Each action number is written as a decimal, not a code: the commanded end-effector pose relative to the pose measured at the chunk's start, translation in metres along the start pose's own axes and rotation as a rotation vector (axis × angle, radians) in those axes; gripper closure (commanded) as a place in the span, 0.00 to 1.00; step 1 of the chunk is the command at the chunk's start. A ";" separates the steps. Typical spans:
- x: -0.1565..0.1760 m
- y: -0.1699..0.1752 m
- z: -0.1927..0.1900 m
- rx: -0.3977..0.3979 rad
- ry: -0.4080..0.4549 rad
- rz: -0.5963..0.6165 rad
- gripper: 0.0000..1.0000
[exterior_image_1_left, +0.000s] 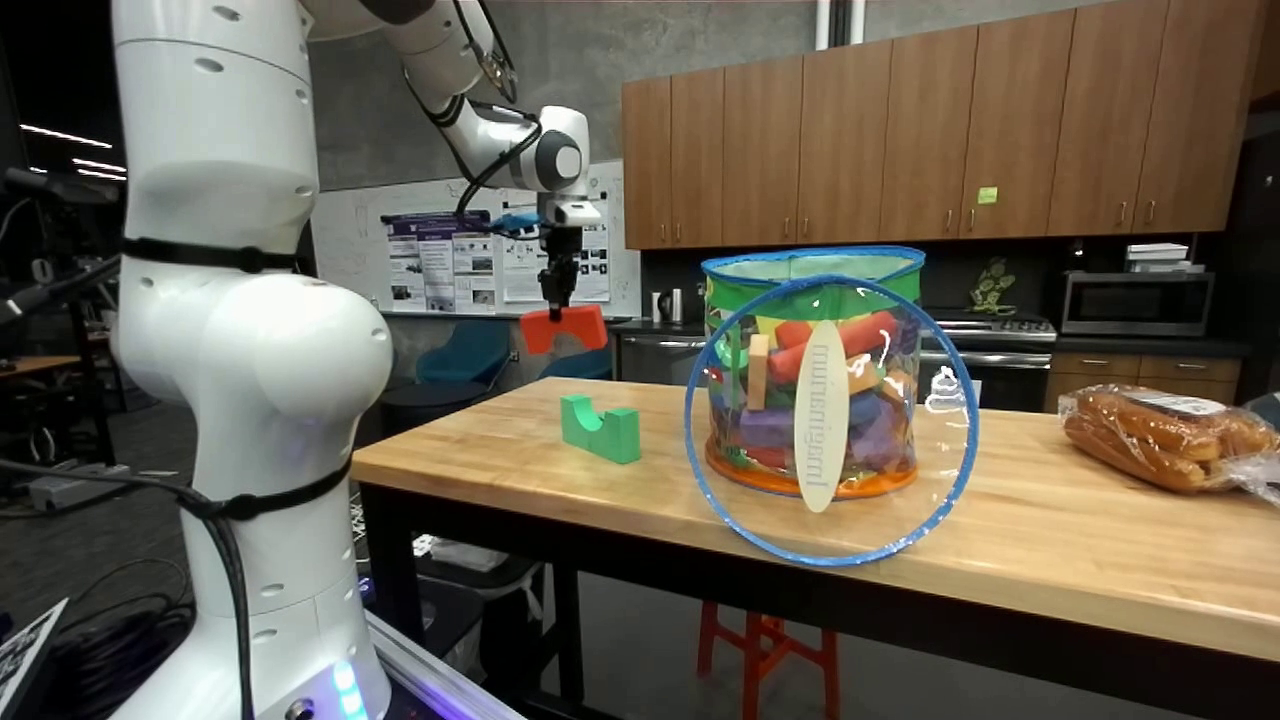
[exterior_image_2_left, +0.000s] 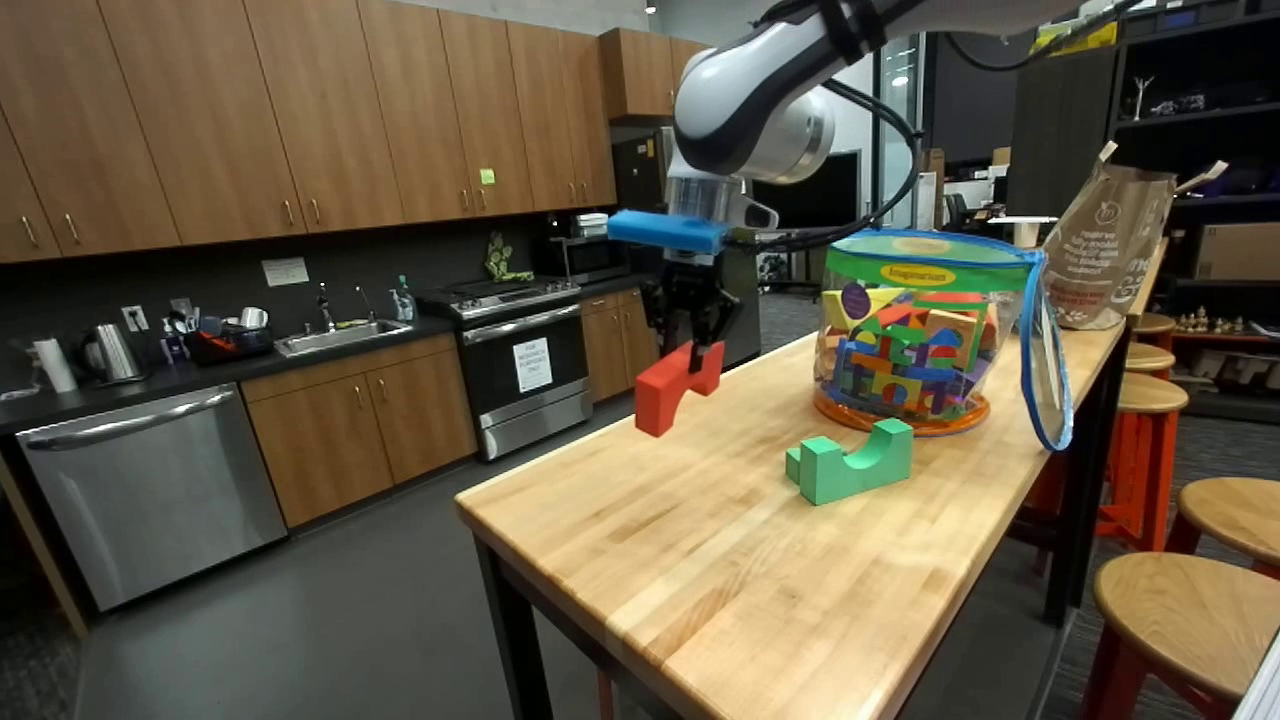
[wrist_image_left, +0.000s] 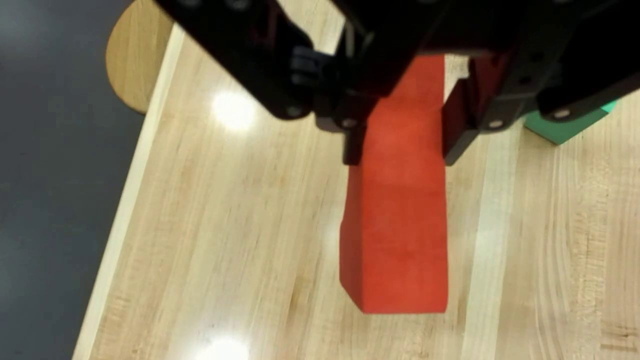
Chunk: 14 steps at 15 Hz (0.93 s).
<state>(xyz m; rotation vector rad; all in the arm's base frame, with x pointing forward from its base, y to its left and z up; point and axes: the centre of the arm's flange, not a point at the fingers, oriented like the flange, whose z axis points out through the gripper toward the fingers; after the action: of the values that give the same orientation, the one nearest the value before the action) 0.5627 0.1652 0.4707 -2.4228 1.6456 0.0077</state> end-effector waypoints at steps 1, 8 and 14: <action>0.016 -0.027 0.003 -0.021 -0.004 0.038 0.86; 0.034 -0.055 0.024 -0.056 -0.018 0.068 0.86; 0.048 -0.071 0.052 -0.098 -0.045 0.089 0.86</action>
<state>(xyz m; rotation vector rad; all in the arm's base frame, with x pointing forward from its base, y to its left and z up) 0.6322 0.1524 0.4293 -2.4088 1.7368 0.1214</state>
